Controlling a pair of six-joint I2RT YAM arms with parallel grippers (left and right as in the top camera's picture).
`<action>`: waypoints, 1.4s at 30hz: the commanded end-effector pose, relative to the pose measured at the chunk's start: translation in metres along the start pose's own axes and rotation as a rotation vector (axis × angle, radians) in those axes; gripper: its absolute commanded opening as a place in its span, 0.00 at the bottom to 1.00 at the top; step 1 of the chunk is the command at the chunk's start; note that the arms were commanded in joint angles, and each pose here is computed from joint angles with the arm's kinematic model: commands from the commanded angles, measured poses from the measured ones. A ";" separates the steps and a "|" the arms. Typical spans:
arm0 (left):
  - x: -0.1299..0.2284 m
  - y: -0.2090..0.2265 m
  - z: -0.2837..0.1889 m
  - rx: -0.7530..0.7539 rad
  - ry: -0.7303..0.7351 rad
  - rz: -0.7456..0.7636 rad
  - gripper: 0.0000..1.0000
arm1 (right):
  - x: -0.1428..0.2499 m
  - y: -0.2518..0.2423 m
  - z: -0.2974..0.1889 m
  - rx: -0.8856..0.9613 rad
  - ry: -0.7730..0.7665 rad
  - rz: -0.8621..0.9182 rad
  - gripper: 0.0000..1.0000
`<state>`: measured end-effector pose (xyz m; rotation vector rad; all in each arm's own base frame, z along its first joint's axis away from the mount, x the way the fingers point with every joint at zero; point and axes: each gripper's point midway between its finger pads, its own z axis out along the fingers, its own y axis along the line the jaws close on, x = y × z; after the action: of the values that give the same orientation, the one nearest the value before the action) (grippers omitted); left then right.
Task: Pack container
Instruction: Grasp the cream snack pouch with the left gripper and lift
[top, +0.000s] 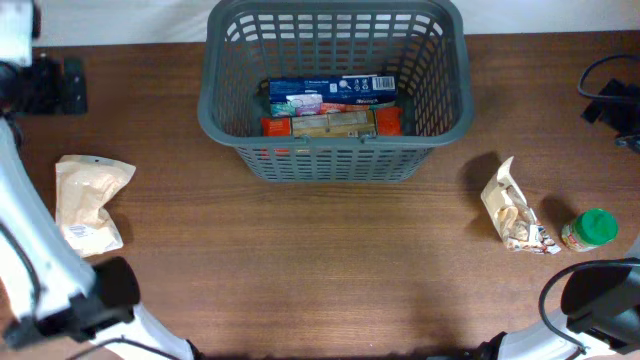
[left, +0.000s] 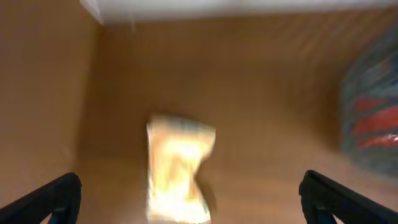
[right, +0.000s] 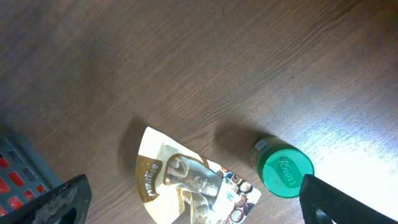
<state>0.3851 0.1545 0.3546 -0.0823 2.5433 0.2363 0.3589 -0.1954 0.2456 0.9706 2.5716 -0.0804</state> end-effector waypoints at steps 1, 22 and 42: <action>0.047 0.019 0.069 0.052 0.232 -0.116 0.99 | -0.003 -0.005 -0.002 0.016 -0.013 0.001 0.99; 0.211 0.072 0.256 -0.026 0.803 -0.178 0.99 | -0.003 -0.005 -0.002 0.016 -0.013 0.001 0.99; 0.242 0.039 0.281 0.135 0.909 -0.222 0.02 | -0.003 -0.005 -0.002 0.016 -0.013 0.001 0.99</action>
<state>0.3351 0.2570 0.0097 -0.4859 3.3892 0.0662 0.3589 -0.1954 0.2456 0.9706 2.5716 -0.0804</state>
